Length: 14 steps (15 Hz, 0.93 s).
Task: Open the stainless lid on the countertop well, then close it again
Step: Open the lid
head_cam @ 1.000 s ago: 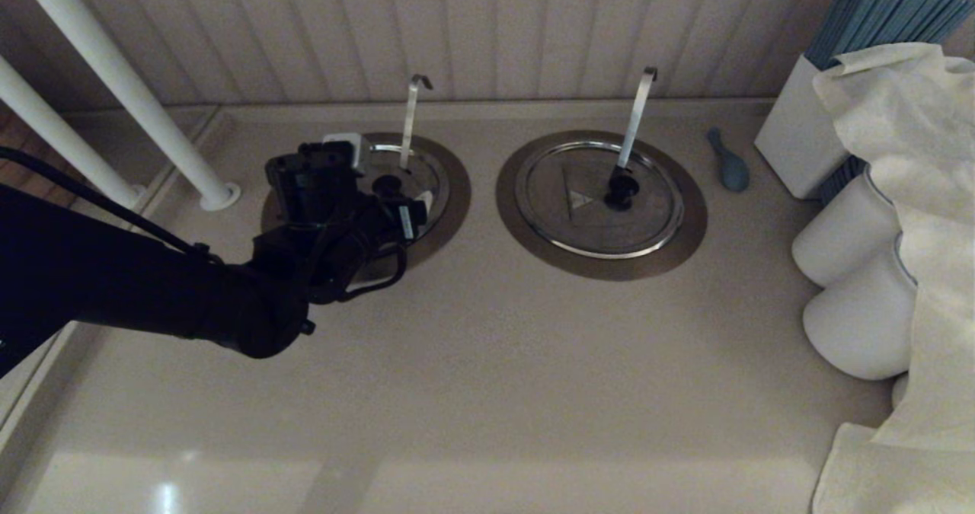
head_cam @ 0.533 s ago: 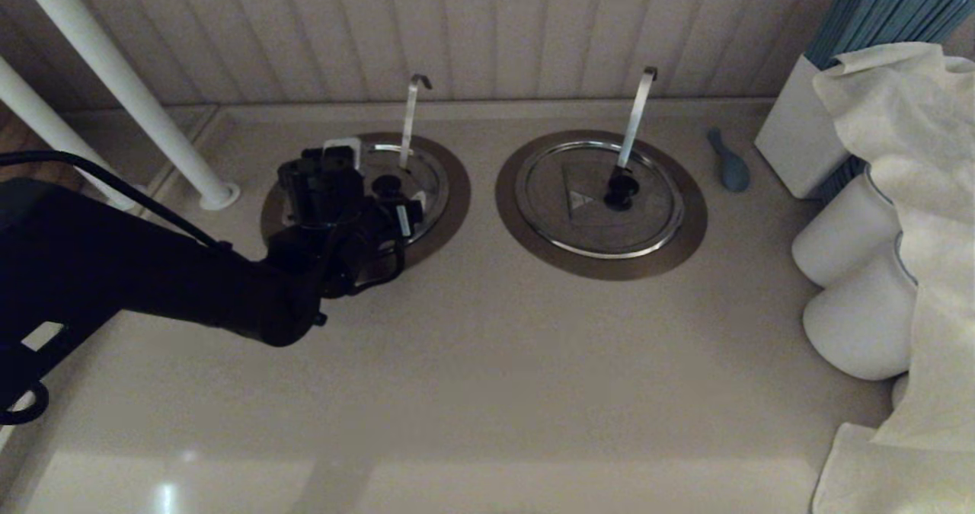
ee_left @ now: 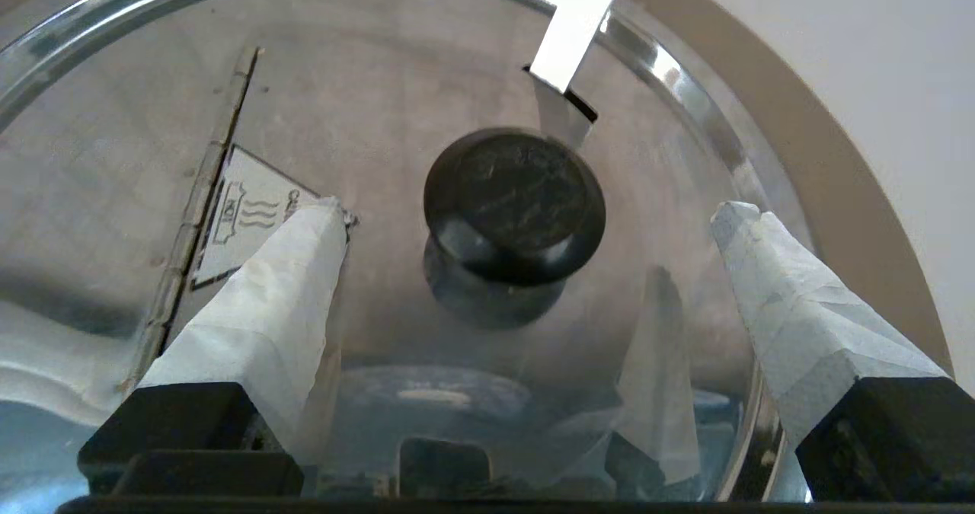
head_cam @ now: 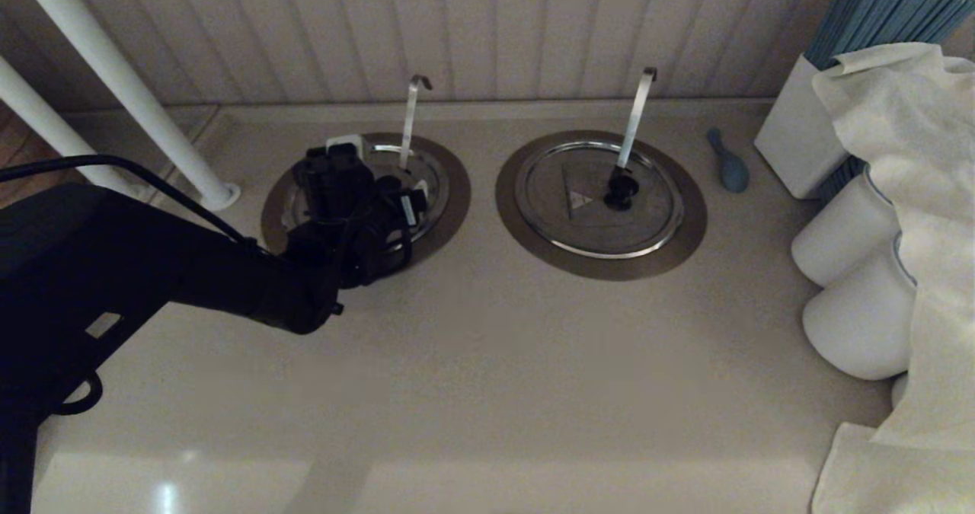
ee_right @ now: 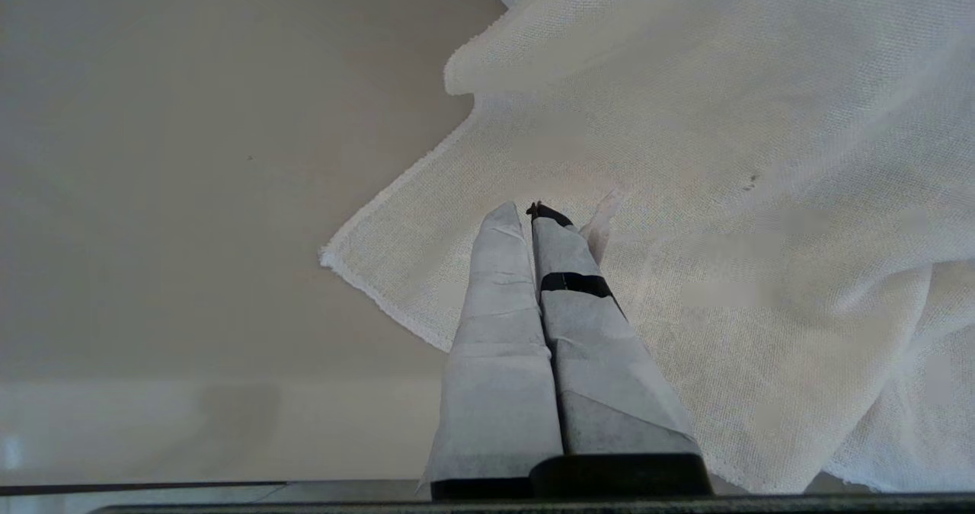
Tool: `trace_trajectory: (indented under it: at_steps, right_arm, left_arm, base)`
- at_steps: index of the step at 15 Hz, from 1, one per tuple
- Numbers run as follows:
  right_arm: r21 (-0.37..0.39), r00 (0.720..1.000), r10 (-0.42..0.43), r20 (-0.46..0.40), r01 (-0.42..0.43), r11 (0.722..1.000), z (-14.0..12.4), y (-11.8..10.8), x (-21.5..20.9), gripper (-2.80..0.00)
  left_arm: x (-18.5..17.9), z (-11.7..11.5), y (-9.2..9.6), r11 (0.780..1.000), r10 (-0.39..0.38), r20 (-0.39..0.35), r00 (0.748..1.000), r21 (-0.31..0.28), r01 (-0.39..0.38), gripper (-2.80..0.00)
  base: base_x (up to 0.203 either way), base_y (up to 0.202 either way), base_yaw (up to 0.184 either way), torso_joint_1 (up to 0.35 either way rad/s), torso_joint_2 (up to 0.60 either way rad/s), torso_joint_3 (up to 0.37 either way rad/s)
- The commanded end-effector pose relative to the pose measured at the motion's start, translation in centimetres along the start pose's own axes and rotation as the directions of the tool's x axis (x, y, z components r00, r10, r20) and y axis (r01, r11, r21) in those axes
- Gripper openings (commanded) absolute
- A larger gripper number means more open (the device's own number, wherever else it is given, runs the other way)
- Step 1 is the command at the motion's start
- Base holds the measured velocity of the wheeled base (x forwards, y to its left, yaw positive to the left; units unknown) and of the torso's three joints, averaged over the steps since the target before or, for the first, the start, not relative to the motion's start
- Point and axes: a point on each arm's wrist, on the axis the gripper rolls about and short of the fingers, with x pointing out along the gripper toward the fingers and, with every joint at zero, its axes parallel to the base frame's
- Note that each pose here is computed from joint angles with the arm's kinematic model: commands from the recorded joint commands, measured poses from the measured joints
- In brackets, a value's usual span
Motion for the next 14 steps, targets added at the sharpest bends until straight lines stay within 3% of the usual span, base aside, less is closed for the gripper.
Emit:
trace_trajectory:
  at_steps: [1, 3, 14]
  right_arm:
    - [-0.001, 1.000, 0.000, -0.001, 0.000, 1.000, 0.0, 0.0, 0.0, -2.80]
    - [-0.001, 1.000, 0.001, -0.001, -0.001, 1.000, 0.0, 0.0, 0.0, -2.80]
    - [-0.001, 1.000, 0.001, 0.000, -0.001, 1.000, 0.0, 0.0, 0.0, -2.80]
  left_arm:
    - [0.5, -0.3, 0.0, 1.000, 0.006, 0.013, 1.000, -0.008, -0.006, 0.00]
    - [0.8, -0.5, 0.0, 1.000, 0.012, 0.051, 0.999, -0.021, -0.011, 0.00]
    - [2.0, 0.1, 0.0, 0.997, 0.059, 0.101, 0.993, -0.062, -0.053, 0.00]
  base:
    - [0.000, 0.000, 0.000, 0.000, 0.00, 0.000]
    - [0.000, 0.000, 0.000, 0.000, 0.00, 0.000]
    - [0.000, 0.000, 0.000, 0.000, 0.00, 0.000]
